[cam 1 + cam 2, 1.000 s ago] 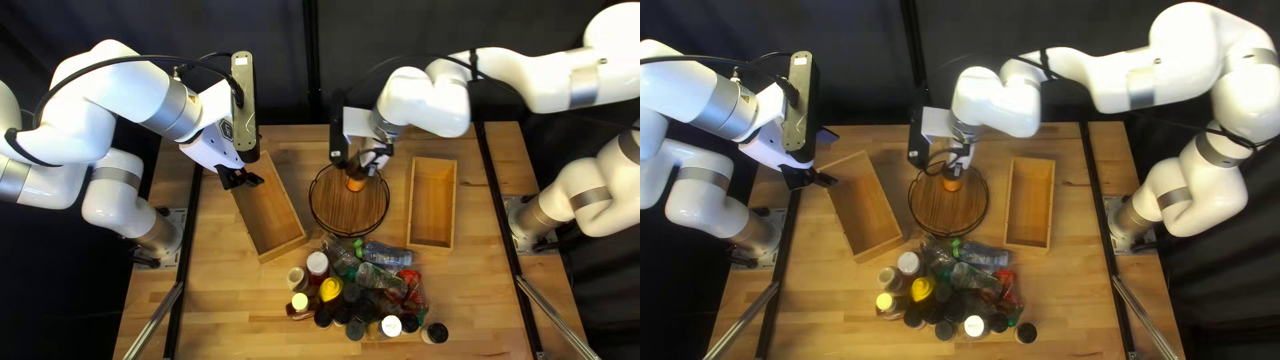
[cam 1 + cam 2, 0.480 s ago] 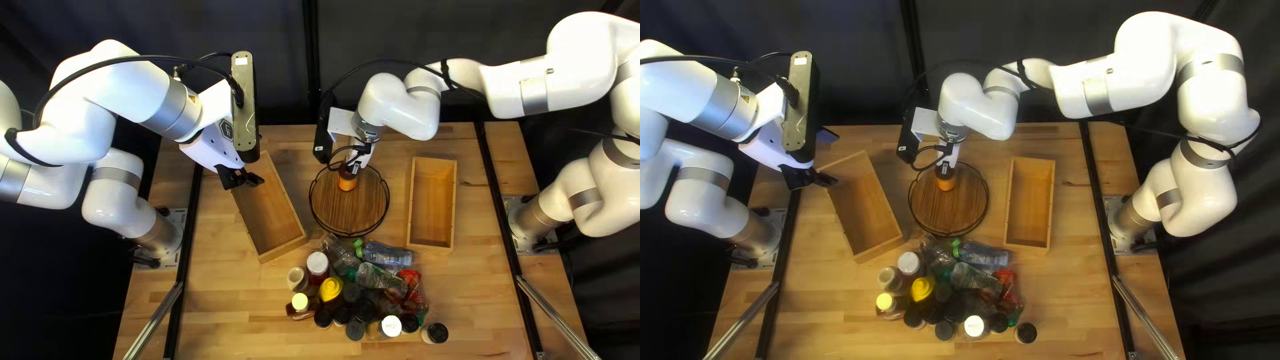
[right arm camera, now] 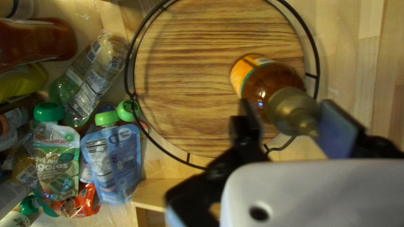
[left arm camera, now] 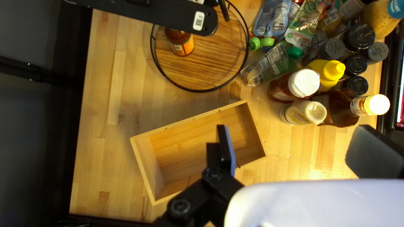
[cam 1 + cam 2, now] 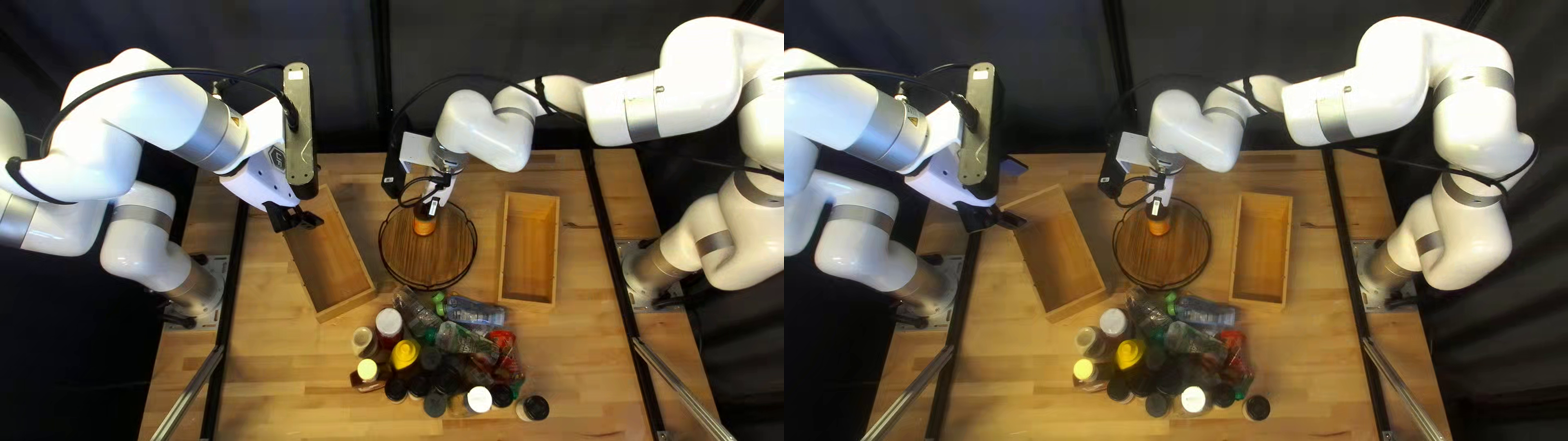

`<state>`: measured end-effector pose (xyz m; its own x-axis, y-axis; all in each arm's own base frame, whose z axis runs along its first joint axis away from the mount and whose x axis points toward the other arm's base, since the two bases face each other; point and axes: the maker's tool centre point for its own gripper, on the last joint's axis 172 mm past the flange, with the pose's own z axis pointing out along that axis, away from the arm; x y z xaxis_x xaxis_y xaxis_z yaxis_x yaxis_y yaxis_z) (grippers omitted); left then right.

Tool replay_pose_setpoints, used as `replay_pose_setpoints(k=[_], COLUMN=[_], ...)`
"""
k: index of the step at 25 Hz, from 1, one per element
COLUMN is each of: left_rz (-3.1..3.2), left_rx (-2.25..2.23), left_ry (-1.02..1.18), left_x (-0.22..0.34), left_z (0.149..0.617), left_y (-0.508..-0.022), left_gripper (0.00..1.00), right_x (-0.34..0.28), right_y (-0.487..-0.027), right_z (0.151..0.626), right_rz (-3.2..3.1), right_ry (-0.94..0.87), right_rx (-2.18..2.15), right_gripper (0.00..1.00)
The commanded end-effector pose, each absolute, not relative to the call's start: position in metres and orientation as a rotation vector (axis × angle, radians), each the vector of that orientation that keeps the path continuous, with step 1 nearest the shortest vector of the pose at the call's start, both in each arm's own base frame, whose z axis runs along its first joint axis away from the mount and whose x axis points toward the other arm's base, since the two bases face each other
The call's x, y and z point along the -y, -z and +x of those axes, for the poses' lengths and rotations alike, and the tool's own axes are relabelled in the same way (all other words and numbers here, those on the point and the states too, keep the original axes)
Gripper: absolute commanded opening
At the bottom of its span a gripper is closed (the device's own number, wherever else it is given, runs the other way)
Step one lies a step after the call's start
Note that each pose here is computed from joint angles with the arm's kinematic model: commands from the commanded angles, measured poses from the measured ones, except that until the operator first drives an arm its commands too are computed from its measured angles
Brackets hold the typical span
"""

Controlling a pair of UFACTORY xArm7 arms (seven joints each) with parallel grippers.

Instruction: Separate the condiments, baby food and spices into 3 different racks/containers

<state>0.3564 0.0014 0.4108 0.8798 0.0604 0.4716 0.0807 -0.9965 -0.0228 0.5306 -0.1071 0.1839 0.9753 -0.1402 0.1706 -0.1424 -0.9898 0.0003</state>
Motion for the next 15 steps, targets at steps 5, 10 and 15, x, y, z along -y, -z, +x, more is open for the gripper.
replay_pose_setpoints(k=[5, 10, 15], left_rz=[-3.005, -3.005, -3.005], left_rx=[0.113, 0.113, 0.113], left_ry=[0.752, 0.752, 0.752], left_x=[-0.001, -0.001, -0.001], left_z=[0.356, 0.356, 0.356], left_y=[-0.411, -0.411, -0.411], left_gripper=[1.00, 1.00, 1.00], right_x=[0.012, -0.065, -0.138], right_y=[-0.260, -0.266, -0.255], right_z=[0.506, 0.472, 0.443], right_rz=[3.104, 3.120, 3.127], right_ry=[-0.224, -0.176, -0.135], right_rx=[0.069, -0.053, -0.174], right_gripper=[1.00, 1.00, 1.00])
